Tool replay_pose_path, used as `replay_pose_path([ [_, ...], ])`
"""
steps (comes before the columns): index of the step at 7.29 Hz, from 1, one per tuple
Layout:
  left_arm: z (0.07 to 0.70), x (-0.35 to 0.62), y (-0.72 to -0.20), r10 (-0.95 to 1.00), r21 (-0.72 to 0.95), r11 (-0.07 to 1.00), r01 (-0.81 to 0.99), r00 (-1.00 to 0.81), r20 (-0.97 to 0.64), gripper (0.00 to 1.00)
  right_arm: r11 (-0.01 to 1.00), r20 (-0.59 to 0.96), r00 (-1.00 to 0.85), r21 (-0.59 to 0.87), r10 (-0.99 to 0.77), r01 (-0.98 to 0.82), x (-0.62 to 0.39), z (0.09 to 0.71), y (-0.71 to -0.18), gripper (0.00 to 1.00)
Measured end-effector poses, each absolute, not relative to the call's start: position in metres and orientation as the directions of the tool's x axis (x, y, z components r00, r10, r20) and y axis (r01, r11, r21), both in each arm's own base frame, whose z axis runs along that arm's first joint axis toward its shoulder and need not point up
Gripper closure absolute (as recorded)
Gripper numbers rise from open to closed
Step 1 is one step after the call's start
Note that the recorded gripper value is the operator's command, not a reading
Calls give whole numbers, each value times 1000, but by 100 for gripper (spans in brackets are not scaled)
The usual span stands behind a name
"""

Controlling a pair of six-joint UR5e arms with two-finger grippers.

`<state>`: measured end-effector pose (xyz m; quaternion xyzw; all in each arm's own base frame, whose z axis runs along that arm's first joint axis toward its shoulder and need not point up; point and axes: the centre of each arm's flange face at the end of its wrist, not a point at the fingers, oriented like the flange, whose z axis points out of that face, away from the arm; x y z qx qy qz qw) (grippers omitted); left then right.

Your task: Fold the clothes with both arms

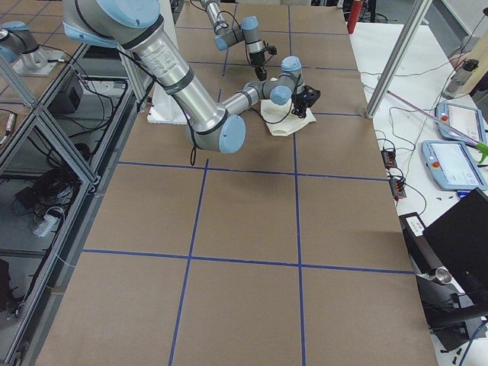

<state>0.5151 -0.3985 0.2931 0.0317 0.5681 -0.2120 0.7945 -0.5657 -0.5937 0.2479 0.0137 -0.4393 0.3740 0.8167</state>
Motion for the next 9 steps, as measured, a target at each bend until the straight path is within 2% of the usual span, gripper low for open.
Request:
replay_pose_path([
  [7,282,537,-329,-251,-188,948,256,245,-936,100,719,730,333,-304,597,-624,-565,247,-595,100],
  [9,296,492,-319,-250,-184,946,266,243,-937,100,718,729,333,-303,598,-626,-564,247,-595,100],
])
